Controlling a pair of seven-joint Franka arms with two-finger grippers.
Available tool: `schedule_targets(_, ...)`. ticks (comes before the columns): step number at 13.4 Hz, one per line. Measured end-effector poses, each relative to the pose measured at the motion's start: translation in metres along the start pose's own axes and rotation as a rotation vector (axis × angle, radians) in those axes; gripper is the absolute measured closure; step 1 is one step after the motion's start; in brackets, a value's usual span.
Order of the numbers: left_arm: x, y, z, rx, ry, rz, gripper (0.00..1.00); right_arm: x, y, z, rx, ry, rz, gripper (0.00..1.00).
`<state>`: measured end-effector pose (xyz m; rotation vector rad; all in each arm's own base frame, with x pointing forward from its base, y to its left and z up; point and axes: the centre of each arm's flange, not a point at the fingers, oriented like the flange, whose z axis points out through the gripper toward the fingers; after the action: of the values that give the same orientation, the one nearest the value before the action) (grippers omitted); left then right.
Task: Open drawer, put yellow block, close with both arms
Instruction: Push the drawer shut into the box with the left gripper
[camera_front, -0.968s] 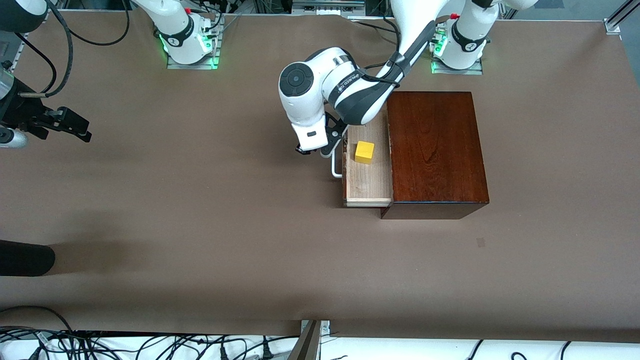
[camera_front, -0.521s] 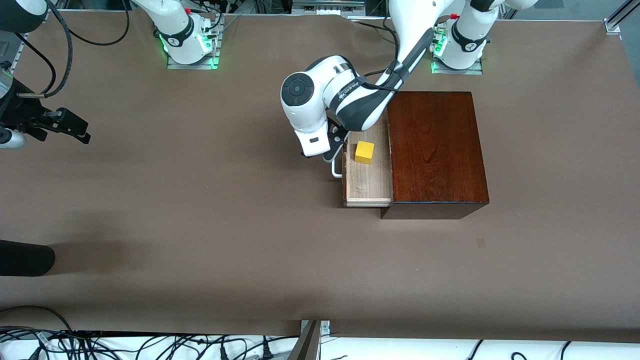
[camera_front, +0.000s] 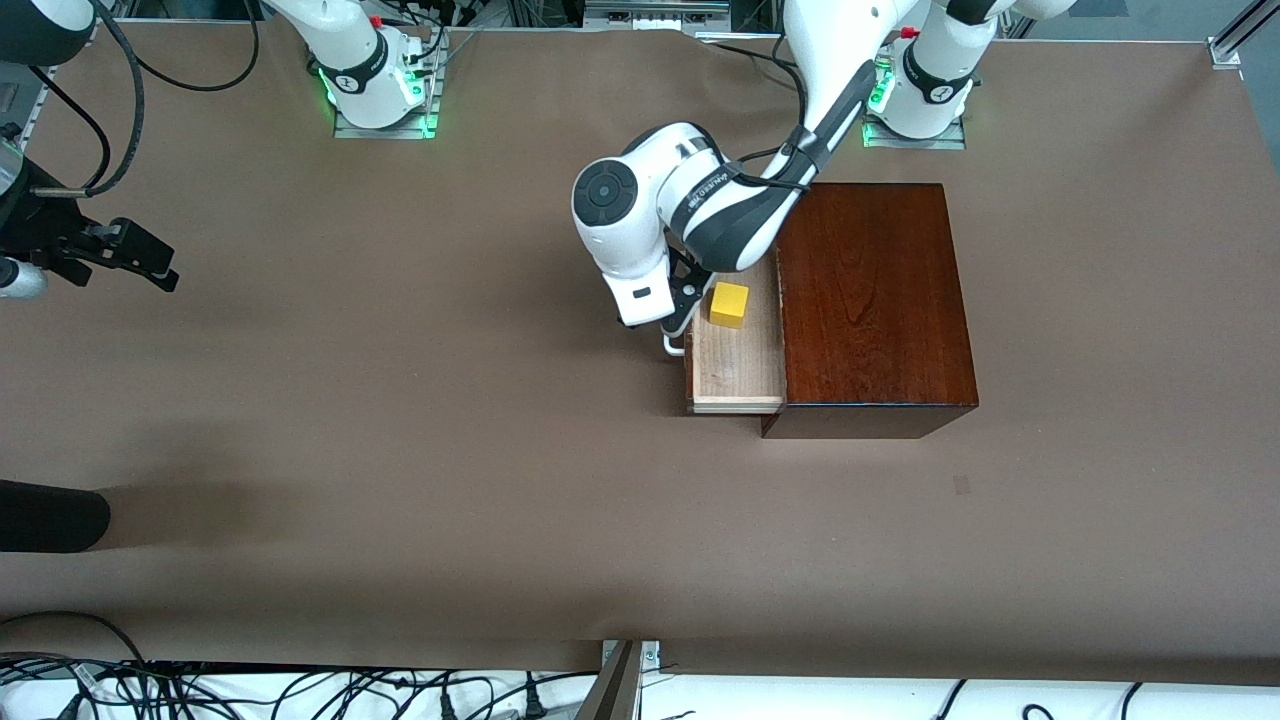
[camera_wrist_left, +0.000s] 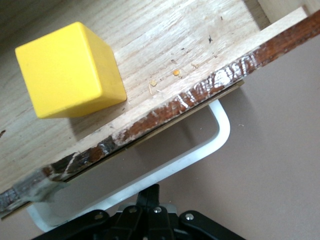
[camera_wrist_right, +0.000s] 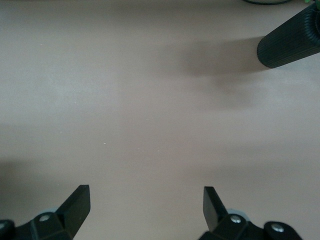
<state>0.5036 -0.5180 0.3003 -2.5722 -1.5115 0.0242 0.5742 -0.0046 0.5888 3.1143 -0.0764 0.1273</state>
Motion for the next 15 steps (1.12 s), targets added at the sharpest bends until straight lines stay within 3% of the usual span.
schedule_targets(7,0.047,-0.011,-0.001,0.073,0.023,-0.047,0.99,0.000,0.000,0.000,0.000,-0.001,0.000,0.00)
schedule_targets(15,0.112,-0.024,0.000,0.113,0.019,-0.014,0.99,0.000,0.000,0.000,0.000,-0.001,0.000,0.00)
